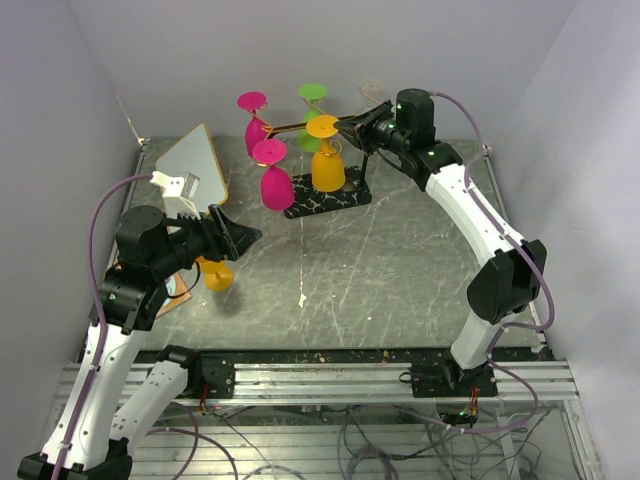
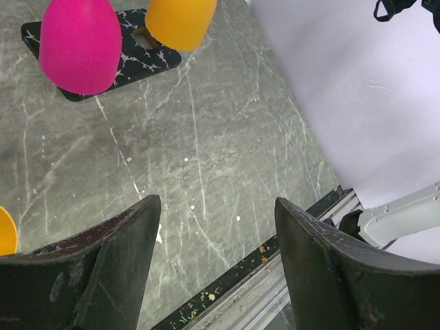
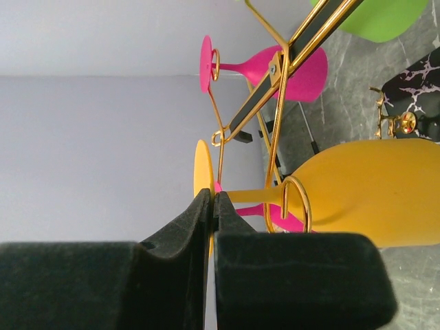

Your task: Take the wine glass off the wine glass rack

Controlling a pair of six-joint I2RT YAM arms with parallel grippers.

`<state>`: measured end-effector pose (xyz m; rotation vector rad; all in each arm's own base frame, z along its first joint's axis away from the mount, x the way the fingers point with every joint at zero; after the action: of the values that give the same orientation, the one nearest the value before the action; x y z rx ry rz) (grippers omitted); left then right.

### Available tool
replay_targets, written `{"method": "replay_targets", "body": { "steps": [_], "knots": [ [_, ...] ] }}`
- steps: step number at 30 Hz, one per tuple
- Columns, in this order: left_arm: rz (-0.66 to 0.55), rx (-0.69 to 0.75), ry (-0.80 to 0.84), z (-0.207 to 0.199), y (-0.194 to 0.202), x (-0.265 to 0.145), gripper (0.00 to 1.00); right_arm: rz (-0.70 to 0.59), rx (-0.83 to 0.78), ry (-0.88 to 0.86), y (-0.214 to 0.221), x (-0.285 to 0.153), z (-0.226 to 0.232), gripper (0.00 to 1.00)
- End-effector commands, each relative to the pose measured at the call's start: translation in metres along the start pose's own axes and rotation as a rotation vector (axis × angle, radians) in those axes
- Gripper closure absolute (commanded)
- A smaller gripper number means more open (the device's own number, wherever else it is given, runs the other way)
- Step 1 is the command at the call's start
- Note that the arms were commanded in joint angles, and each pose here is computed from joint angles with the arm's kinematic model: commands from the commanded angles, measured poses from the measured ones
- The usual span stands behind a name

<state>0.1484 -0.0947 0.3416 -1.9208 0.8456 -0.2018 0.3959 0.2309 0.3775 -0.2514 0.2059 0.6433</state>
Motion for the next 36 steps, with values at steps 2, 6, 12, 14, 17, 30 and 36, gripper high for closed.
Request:
{"method": "replay_targets", "body": {
  "steps": [2,6,12,14,17,30,36],
  "knots": [
    [-0.033,0.026,-0.004,-0.004,-0.007,-0.006,0.22,-0.005,0.038,-0.020,-0.006,0.005,0.008,1.00],
    [-0.031,0.025,-0.005,-0.003,-0.007,-0.005,0.22,-0.030,0.058,-0.007,-0.009,0.009,0.005,1.00],
    [-0.027,0.025,-0.008,-0.003,-0.006,-0.004,0.22,-0.145,0.049,0.027,-0.019,0.001,0.009,1.00],
    [-0.026,0.023,-0.006,-0.002,-0.006,-0.004,0.22,-0.196,0.042,0.053,-0.023,-0.003,0.009,1.00],
    [-0.025,0.019,-0.005,-0.002,-0.006,-0.002,0.22,-0.231,0.046,0.074,-0.026,-0.009,0.008,1.00],
    [-0.019,-0.016,0.025,-0.001,-0.006,0.006,0.22,-0.243,0.014,0.033,-0.010,-0.079,-0.008,1.00],
    [-0.025,-0.057,0.079,-0.002,-0.004,0.015,0.22,-0.112,-0.090,-0.116,0.020,-0.123,-0.026,1.00]
  ]
}}
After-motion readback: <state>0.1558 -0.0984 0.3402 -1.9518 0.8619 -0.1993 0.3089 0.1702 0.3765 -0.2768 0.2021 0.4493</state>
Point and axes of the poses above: each gripper's point midway between its finger pads, its own x axis out along the fingers, its own z axis along the line the jaws close on, y = z × x, the point moved 9 cm from there along -x, back along the fingers, and after that the axes turned 4 degrees about x, right-handed, at the moved point
